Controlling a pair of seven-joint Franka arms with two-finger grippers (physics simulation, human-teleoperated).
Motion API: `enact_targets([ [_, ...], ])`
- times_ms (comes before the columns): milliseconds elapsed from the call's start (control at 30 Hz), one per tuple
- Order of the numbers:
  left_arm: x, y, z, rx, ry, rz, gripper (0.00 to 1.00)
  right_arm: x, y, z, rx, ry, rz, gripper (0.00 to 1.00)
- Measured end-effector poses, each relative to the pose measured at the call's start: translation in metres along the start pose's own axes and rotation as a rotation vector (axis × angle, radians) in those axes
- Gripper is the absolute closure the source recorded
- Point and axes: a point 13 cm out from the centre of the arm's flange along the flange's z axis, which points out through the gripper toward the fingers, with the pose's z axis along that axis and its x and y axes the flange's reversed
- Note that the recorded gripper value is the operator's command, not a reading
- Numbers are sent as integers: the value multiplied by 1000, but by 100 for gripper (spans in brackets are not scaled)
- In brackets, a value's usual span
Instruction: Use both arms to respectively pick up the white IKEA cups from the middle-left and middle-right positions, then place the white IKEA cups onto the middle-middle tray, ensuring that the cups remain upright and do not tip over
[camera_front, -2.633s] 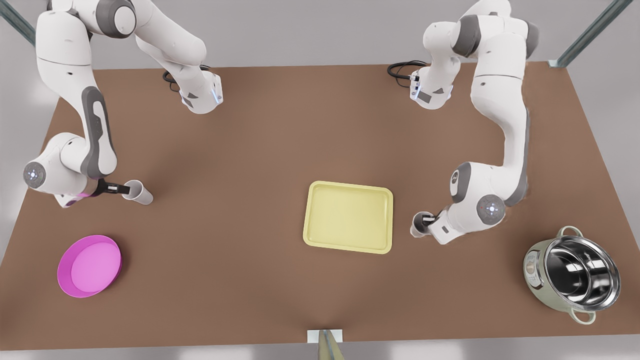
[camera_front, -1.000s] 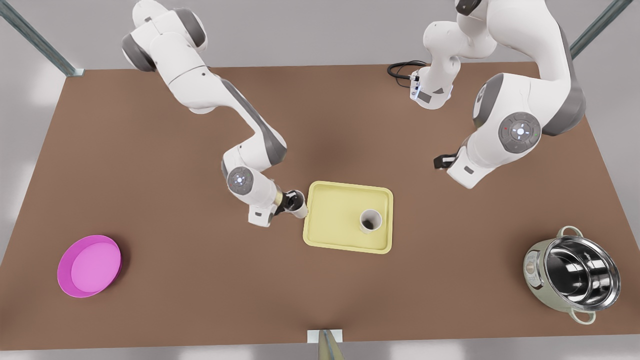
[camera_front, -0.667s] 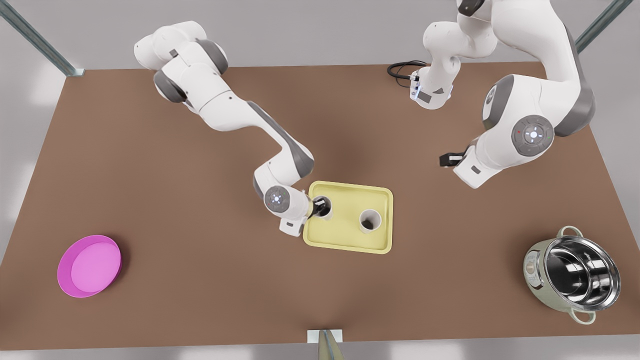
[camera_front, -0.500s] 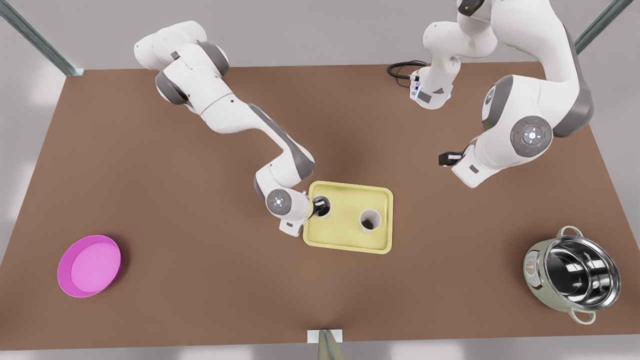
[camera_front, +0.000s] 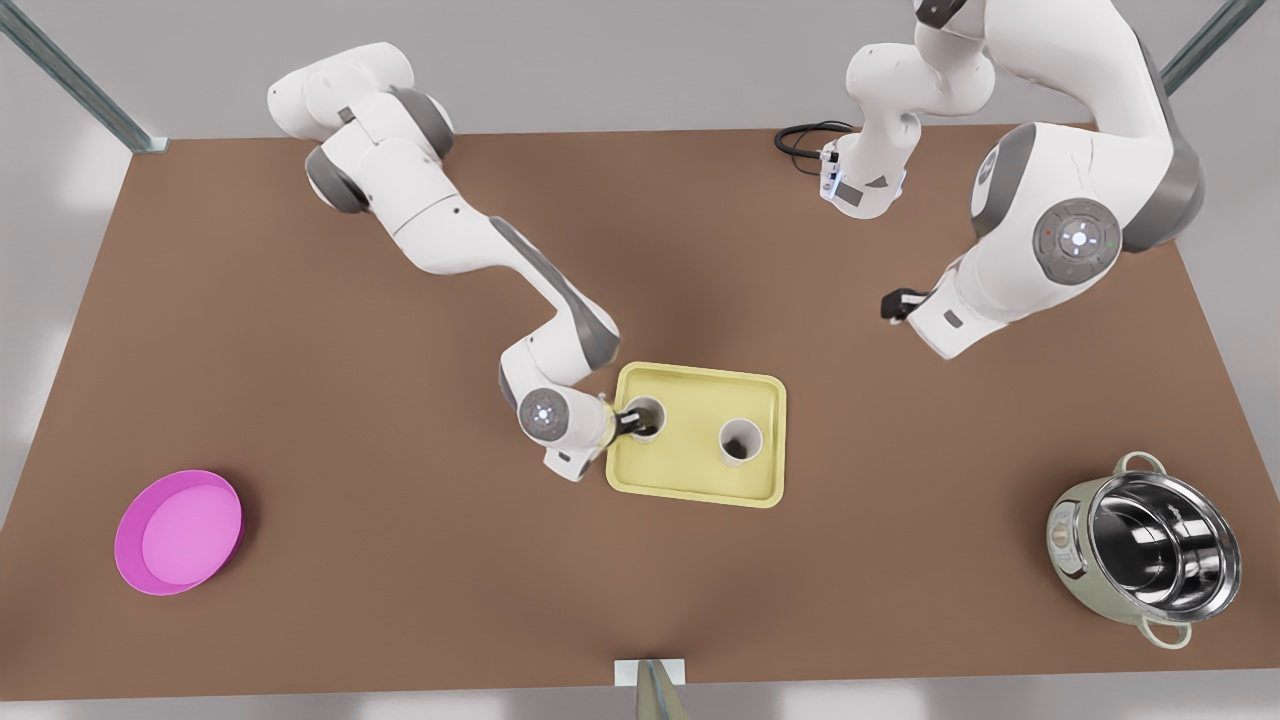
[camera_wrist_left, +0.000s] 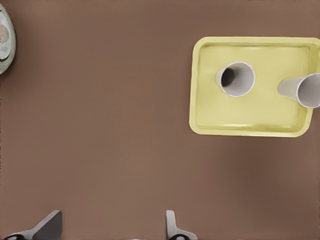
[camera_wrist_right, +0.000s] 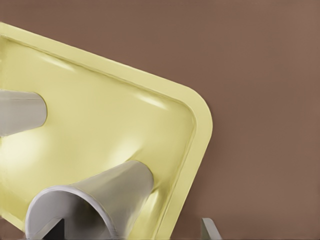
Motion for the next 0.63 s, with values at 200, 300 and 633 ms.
enact_targets([
  [200, 4, -1, -4, -10, 3, 15, 0, -26, -186, -142, 60, -19, 232, 0],
  [300, 8, -5, -1, -13, 22, 29, 0, 3, -338, -222, 239, 3, 353, 0],
  [633, 22, -3, -5, -20, 49, 39, 0, 176, -325, -463, 372, -48, 324, 0],
])
